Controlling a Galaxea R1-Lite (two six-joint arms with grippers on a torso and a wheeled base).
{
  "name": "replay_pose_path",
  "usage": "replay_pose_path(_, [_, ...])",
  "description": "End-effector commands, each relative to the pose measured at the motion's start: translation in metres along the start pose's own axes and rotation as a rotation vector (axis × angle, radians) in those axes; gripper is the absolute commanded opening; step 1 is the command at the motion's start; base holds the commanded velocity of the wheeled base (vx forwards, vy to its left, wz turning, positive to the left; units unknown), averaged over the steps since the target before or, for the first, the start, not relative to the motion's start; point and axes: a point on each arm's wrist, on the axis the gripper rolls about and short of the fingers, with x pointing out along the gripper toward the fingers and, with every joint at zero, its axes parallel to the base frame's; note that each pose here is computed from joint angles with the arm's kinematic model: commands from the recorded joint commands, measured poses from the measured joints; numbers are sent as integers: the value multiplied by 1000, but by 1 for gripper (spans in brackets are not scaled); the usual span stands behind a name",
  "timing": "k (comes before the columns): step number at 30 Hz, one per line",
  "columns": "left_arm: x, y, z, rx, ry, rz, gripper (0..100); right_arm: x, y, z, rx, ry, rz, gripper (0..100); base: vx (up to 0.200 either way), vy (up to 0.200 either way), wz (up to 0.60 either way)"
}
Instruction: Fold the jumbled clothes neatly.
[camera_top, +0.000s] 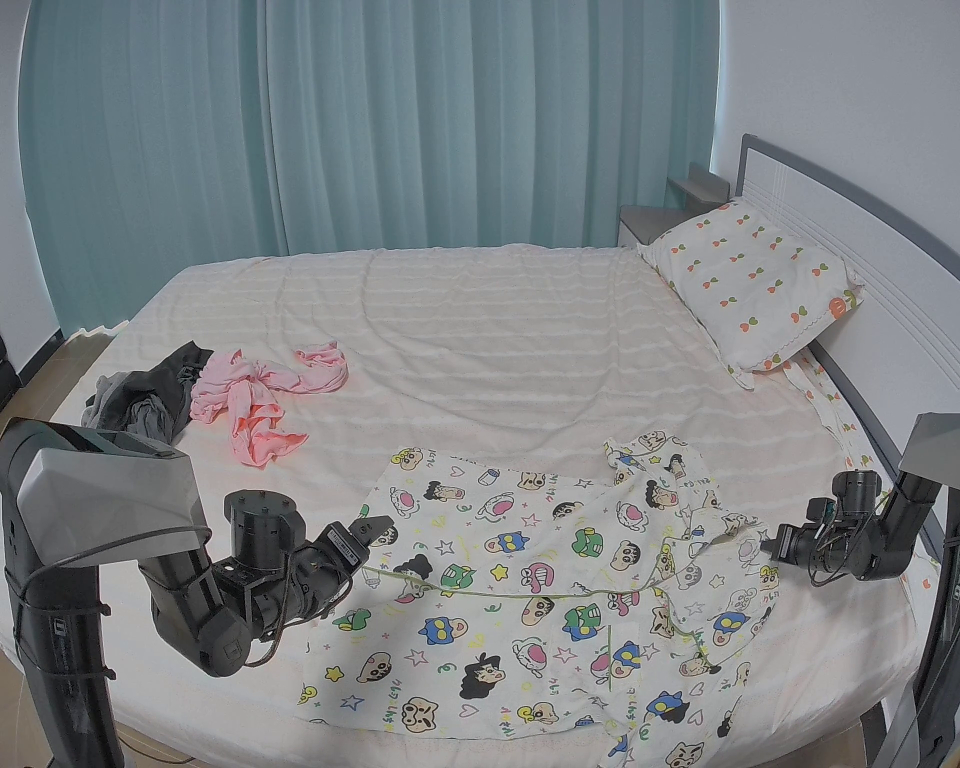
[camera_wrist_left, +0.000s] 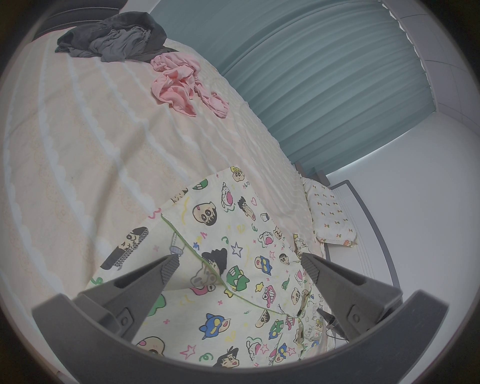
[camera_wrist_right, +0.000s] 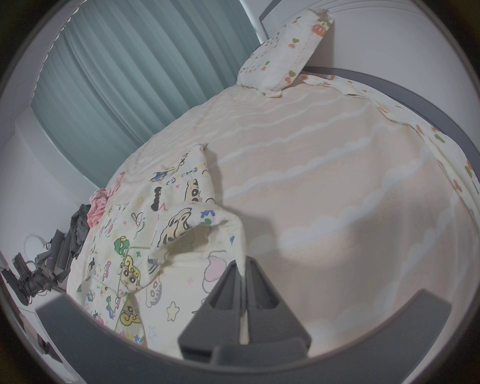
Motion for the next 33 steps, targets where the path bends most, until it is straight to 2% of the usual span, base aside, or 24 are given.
replay_pose_path(1, [3,4,-3,0,2,6,100,0,-10,4,14,-20,-21,0,0,0,0])
replay_pose_path(7, [2,5,-4,1,-4,4,100,0,-18,10,22,-48,-75,0,0,0,0])
replay_pose_path(19, [1,6,-5,1,0,9,100,-6,-22,6,38,-39,-89,0,0,0,0])
replay_pose_path(20, [1,6,-6,2,4,10,100,-7,-23,6,41,-38,-95,100,0,0,0])
replay_pose_path(26, [-2,4,-8,7,13,4,100,-16,-19,8,43,-45,-83,100,0,0,0])
replay_pose_path(28, [-4,6,-10,7,20,9,100,-29,-9,11,43,-61,-69,100,0,0,0])
replay_pose_path(33, [-12,8,-12,13,7,-22,100,-55,16,16,130,-131,-26,100,0,0,0])
